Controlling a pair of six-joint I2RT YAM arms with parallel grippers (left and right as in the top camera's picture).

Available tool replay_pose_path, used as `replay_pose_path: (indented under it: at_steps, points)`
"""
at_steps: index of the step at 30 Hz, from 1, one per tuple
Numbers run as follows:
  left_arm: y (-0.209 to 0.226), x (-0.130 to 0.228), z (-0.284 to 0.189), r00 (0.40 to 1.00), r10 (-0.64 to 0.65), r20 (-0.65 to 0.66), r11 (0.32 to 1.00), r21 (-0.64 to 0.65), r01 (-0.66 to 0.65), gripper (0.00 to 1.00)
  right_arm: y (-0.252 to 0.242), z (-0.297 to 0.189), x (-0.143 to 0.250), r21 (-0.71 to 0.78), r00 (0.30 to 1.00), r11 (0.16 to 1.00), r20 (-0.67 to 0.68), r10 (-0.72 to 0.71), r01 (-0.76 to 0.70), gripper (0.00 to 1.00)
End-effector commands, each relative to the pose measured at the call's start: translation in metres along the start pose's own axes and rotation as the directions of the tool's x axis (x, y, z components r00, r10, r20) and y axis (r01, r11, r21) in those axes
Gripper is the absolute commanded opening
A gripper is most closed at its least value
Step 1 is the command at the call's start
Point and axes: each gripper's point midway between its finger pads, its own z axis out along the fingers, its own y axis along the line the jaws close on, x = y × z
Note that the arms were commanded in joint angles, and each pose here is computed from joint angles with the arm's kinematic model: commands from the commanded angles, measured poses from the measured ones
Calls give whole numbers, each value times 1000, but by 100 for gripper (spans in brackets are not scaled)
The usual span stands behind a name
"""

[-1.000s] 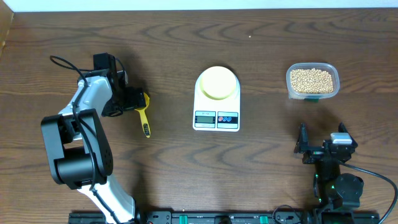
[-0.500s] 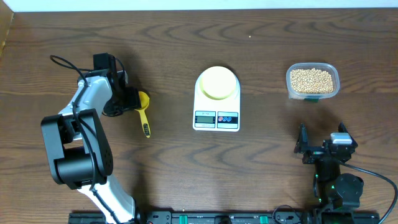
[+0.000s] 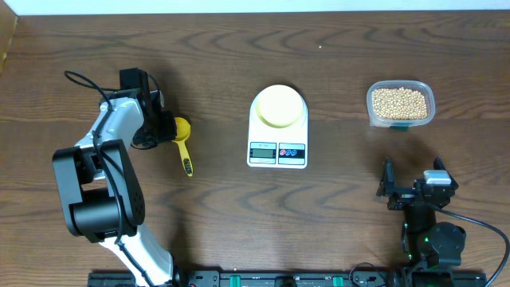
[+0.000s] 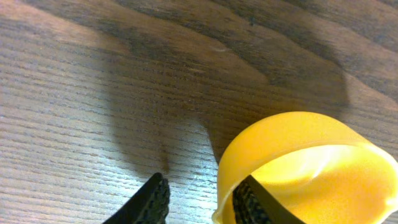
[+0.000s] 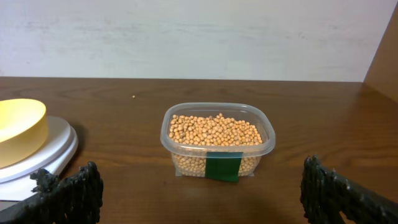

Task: Scoop item into bowl and weigh 50g on scale
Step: 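Close the left gripper on the yellow scoop's cup rim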

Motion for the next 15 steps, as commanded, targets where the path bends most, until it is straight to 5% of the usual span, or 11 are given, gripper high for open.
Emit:
replay_pose_path:
  at_steps: [1,15]
  points:
    - [5,4,7,1000,-1,-20,1000,-15,1,30,-2,0,1,6,1000,1000,0,13,-13,99]
    - [5,4,7,1000,-1,-20,1000,-15,1,12,-2,0,0,6,1000,1000,0,13,-13,99]
